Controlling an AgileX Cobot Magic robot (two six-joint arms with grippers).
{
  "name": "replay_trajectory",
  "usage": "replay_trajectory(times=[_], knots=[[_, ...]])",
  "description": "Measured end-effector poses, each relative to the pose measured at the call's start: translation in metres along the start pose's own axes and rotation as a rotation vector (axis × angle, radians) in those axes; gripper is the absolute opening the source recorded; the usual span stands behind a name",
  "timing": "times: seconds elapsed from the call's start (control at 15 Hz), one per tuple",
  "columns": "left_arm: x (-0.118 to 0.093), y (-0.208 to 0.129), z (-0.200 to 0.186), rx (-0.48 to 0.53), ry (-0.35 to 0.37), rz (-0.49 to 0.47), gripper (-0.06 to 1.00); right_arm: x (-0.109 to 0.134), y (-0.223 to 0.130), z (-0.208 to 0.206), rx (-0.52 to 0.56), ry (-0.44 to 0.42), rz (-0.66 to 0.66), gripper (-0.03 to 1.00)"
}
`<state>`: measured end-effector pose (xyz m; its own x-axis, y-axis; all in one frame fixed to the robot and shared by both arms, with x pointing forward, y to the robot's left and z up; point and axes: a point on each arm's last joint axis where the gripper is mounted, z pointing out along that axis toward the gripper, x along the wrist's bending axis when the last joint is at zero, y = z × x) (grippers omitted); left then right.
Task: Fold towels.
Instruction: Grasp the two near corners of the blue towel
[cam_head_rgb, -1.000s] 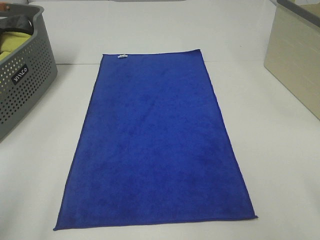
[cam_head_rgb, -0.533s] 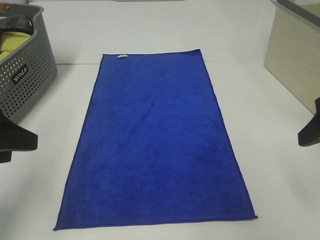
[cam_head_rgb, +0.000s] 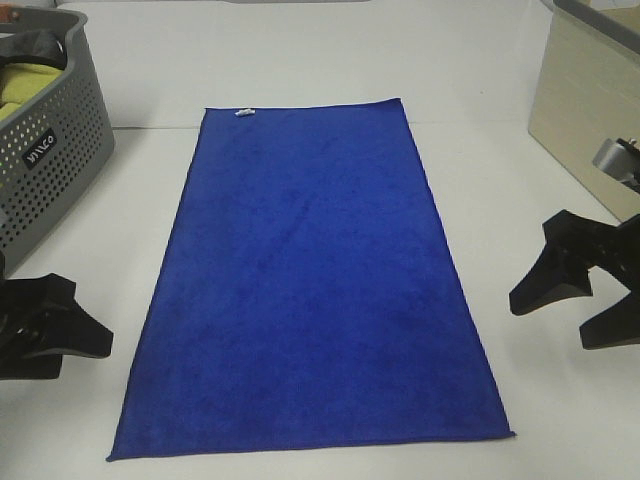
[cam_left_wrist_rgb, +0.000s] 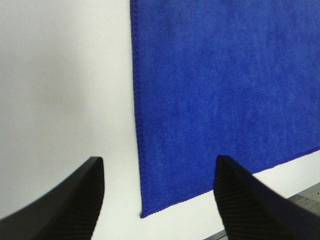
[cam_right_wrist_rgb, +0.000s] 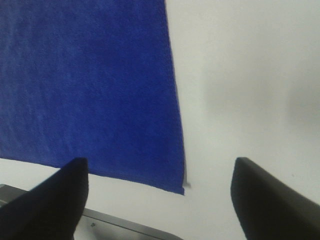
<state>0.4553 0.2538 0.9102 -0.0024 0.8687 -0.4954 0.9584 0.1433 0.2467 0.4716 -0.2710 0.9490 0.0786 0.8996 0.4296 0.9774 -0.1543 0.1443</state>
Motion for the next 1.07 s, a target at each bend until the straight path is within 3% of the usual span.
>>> replay_trajectory(times=[0.2,0.6,0.8,1.07], knots=[[-0.001,-0.005,0.021,0.065,0.01,0.029,0.61,0.002,0.003,0.006,-0.02,0.052,0.024,0.73],[-0.008,-0.01,0.04,0.071,0.07,0.046,0.61,-0.012,-0.01,0.02,-0.07,-0.004,0.008,0.73],[-0.005,-0.013,0.051,0.095,0.069,0.037,0.61,-0.019,-0.01,0.035,-0.014,-0.014,-0.007,0.73],[-0.007,-0.014,0.06,0.102,-0.005,0.011,0.61,-0.025,-0.013,0.064,0.081,0.031,0.029,0.69]])
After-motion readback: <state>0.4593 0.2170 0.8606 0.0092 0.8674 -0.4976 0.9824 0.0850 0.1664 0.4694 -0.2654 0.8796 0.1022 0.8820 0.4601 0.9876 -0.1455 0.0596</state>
